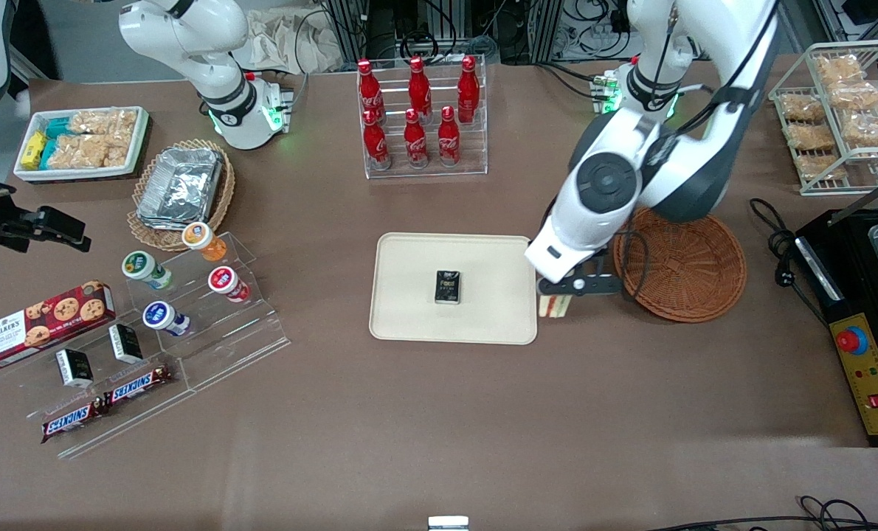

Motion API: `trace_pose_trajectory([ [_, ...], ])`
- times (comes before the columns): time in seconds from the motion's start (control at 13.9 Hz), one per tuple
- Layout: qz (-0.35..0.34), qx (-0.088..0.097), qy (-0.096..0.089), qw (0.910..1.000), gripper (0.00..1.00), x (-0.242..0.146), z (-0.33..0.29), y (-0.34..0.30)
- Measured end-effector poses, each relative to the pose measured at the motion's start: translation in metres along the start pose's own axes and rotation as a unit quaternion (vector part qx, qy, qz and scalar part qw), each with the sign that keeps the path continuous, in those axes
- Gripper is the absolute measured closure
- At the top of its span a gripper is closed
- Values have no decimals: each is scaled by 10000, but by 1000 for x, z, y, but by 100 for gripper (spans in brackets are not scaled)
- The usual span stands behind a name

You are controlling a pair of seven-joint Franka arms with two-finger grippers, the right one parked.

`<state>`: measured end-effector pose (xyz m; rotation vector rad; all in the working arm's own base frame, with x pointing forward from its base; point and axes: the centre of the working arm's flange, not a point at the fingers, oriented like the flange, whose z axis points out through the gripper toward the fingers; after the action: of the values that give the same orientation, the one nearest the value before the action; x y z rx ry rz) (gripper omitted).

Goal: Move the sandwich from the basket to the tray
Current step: 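Lower the sandwich onto the white tray beside the dark box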

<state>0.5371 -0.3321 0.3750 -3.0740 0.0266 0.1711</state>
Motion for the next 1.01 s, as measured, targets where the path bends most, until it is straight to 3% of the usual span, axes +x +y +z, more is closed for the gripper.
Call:
trace_pose_trajectory([
  [0.36, 41, 129, 0, 9999, 79, 6, 79, 32],
  [0.58, 17, 97, -4, 10000, 79, 4, 100, 45],
  [0.79, -40, 223, 99, 9997, 79, 6, 113, 47],
  [1.01, -34, 220, 173, 9996, 79, 4, 131, 57],
])
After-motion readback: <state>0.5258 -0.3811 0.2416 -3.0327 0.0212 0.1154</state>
